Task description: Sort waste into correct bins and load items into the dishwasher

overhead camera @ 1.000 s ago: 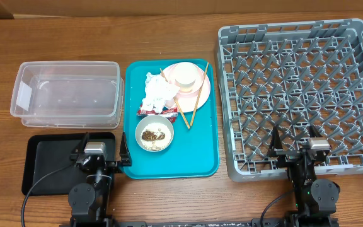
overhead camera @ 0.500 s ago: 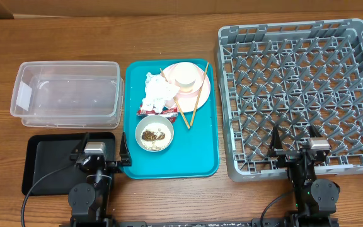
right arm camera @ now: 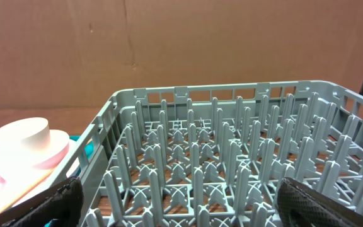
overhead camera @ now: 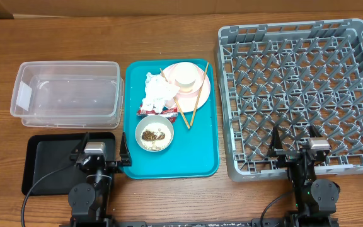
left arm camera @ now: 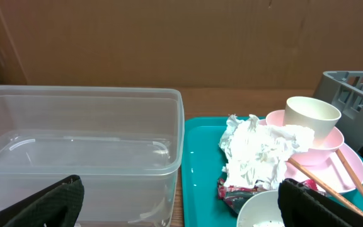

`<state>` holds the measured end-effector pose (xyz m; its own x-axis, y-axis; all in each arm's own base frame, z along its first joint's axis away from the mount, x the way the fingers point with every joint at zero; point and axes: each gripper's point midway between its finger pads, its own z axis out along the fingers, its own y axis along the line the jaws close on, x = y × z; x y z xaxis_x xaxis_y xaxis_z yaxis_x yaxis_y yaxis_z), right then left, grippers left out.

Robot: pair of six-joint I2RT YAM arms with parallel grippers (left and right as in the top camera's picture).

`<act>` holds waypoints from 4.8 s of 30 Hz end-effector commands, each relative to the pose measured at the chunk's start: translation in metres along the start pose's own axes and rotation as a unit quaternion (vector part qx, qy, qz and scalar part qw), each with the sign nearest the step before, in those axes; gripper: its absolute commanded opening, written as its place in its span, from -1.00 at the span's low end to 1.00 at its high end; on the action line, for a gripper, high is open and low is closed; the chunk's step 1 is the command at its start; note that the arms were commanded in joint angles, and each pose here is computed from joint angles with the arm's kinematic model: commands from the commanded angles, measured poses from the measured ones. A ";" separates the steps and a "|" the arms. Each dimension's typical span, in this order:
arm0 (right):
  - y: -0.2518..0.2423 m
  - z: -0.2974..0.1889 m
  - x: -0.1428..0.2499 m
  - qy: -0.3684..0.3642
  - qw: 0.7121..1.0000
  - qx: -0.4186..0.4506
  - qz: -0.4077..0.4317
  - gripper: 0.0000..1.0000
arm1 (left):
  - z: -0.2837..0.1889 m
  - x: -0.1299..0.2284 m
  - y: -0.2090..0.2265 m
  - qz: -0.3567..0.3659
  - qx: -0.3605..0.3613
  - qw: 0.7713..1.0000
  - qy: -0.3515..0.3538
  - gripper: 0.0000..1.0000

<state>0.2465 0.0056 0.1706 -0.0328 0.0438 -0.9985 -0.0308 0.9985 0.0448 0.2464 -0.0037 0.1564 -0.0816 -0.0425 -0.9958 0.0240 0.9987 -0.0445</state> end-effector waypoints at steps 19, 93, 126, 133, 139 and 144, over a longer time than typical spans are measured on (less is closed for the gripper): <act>0.000 0.000 0.001 -0.004 1.000 0.000 -0.001 0.99 | 0.000 0.000 -0.001 0.009 0.004 1.000 -0.002 0.99; 0.000 0.000 0.001 -0.004 1.000 0.000 -0.001 1.00 | -0.002 -0.051 0.010 -0.115 -0.135 0.803 0.569 -0.92; 0.000 0.000 0.001 -0.004 1.000 0.000 -0.001 1.00 | 0.051 0.100 -0.165 0.025 0.037 0.843 0.536 -0.35; 0.000 0.000 0.001 -0.004 1.000 0.000 -0.001 1.00 | 0.052 0.127 -0.162 0.039 0.024 0.826 0.562 -0.38; 0.000 0.000 0.001 -0.004 1.000 0.000 -0.001 1.00 | 0.052 0.128 -0.162 0.040 0.023 0.825 0.564 -0.56; 0.000 0.000 0.001 -0.004 1.000 0.000 -0.001 1.00 | 0.052 0.128 -0.163 0.040 0.025 0.825 0.563 -0.82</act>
<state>0.2465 0.0057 0.1707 -0.0324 0.0438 -0.9985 -0.0312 0.9985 0.0448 0.2844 -0.1755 0.0348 -0.9510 0.1118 -0.2884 0.1253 0.9917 -0.0287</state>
